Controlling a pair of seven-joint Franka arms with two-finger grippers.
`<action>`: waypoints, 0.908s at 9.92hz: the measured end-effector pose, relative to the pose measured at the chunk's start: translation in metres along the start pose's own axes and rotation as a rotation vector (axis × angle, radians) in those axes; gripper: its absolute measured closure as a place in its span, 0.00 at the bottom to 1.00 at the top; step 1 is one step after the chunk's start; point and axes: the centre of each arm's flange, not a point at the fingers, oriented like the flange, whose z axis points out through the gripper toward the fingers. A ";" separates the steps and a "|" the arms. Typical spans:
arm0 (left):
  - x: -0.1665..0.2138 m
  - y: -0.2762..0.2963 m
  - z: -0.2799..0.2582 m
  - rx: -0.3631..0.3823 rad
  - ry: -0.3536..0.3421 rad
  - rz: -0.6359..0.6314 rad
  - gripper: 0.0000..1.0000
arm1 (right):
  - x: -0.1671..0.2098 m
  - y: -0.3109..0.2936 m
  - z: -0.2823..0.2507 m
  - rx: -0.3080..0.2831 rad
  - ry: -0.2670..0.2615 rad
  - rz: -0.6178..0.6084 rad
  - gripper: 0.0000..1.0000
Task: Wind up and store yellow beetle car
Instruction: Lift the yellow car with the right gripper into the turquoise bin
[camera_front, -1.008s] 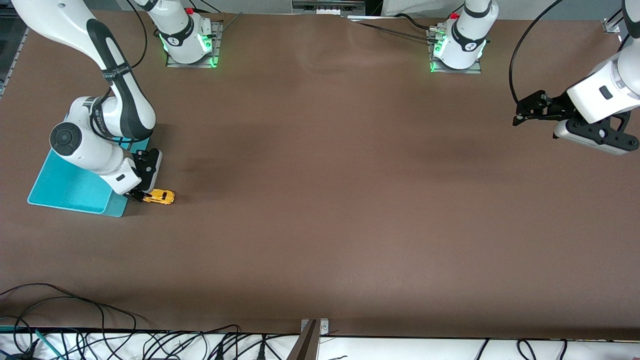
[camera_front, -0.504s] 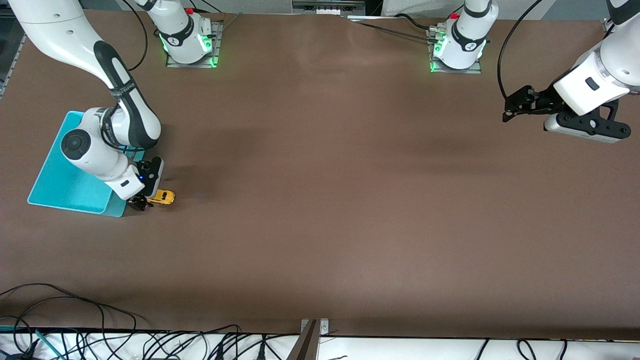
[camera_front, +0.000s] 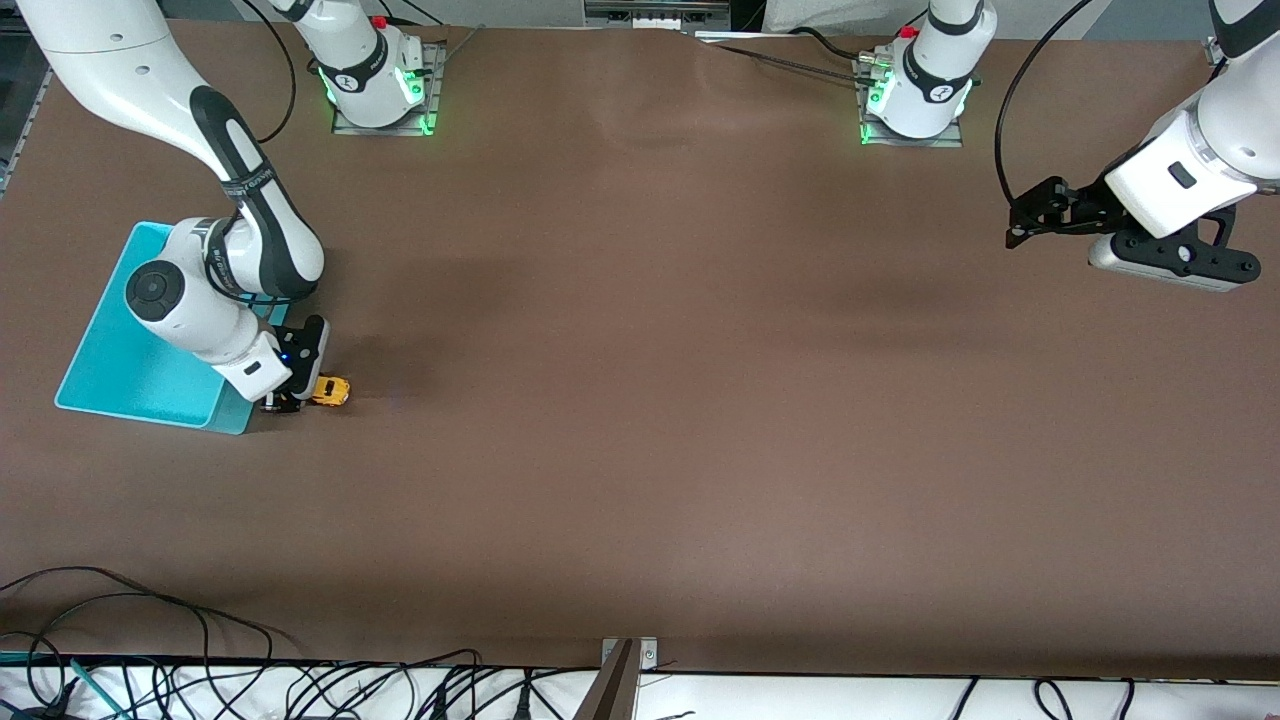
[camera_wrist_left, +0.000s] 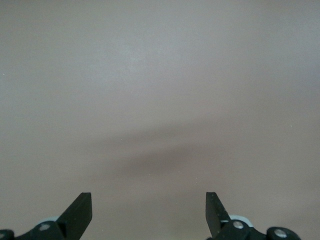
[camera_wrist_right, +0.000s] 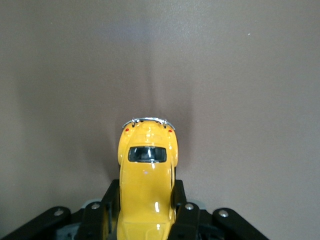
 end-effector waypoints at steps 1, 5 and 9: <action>0.000 -0.001 0.000 0.000 0.000 -0.003 0.00 | 0.000 0.008 -0.012 -0.026 0.000 -0.001 0.55; 0.000 -0.004 0.000 0.000 0.001 -0.008 0.00 | -0.002 0.033 -0.138 -0.025 -0.008 0.010 0.55; 0.000 -0.004 0.000 0.000 0.000 -0.009 0.00 | -0.094 0.011 -0.174 0.065 -0.050 0.140 0.55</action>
